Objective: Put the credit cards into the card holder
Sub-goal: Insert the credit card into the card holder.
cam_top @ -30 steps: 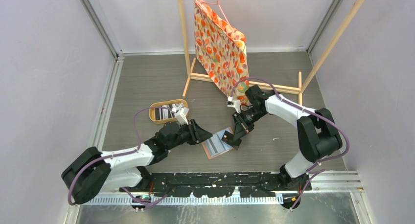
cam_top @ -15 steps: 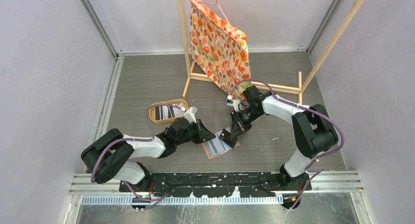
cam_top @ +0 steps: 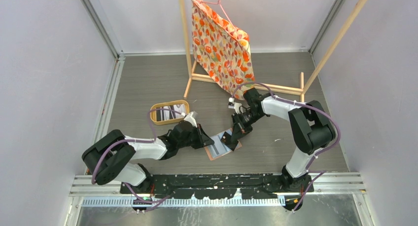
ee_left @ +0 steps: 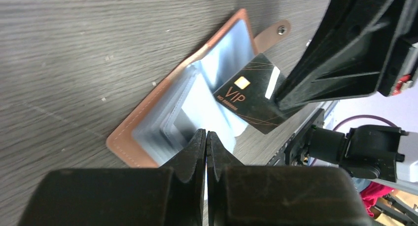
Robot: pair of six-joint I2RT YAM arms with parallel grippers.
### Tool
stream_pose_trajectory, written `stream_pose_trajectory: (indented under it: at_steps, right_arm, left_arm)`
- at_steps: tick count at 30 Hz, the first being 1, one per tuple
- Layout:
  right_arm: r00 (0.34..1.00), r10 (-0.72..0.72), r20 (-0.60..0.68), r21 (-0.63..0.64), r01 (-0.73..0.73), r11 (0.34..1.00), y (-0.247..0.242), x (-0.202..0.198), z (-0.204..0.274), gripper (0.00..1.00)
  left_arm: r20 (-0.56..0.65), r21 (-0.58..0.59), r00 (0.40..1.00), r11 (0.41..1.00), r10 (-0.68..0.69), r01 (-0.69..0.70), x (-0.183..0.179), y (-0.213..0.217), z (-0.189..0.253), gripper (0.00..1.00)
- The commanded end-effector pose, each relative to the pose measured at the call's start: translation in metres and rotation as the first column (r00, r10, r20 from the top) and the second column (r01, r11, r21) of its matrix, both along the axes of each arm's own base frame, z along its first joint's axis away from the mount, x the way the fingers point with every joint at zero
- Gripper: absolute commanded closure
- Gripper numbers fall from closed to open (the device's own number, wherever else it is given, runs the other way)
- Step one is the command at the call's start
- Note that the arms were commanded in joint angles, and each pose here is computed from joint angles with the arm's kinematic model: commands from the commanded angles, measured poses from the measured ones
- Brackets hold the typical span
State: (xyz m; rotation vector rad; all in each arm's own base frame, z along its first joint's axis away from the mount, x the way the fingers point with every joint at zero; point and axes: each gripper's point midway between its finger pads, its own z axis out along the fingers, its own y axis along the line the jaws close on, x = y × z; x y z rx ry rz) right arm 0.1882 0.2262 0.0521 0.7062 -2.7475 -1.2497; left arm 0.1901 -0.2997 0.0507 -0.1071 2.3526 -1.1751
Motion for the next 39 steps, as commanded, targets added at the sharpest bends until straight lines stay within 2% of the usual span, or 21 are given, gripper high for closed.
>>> stream_pose_trajectory:
  at_steps: [1,8,14,19,28,39]
  right_arm:
    - [1.000,0.000,-0.021,0.045,0.001,0.999,0.010,0.004,0.006,0.99]
    - [0.999,-0.009,0.042,0.059,0.007,0.998,0.008,0.009,0.017,0.99]
    - [1.000,-0.003,-0.013,0.112,0.004,0.994,0.015,0.004,0.020,0.99]
    - [1.000,-0.006,-0.026,0.106,0.009,0.994,0.015,0.005,0.017,0.99]
    - [0.999,-0.022,-0.040,0.033,0.023,0.999,0.009,0.008,0.000,0.99]
    - [0.999,-0.033,-0.010,0.060,0.034,0.998,0.010,0.013,0.009,0.99]
  left_arm:
    - [-0.036,0.030,0.998,0.998,0.050,-0.049,0.001,0.006,-0.001,0.98]
    - [-0.066,0.090,0.994,0.993,0.087,-0.081,-0.004,0.021,-0.008,0.99]
    - [-0.073,0.112,0.991,0.988,0.114,-0.106,-0.008,0.031,-0.009,0.99]
    - [-0.074,0.112,0.991,0.988,0.114,-0.105,-0.008,0.031,-0.010,0.99]
    - [-0.054,0.077,0.993,0.992,0.104,-0.100,-0.007,0.027,-0.003,0.99]
    - [0.032,-0.016,0.997,0.998,0.066,-0.065,-0.001,0.016,0.024,0.99]
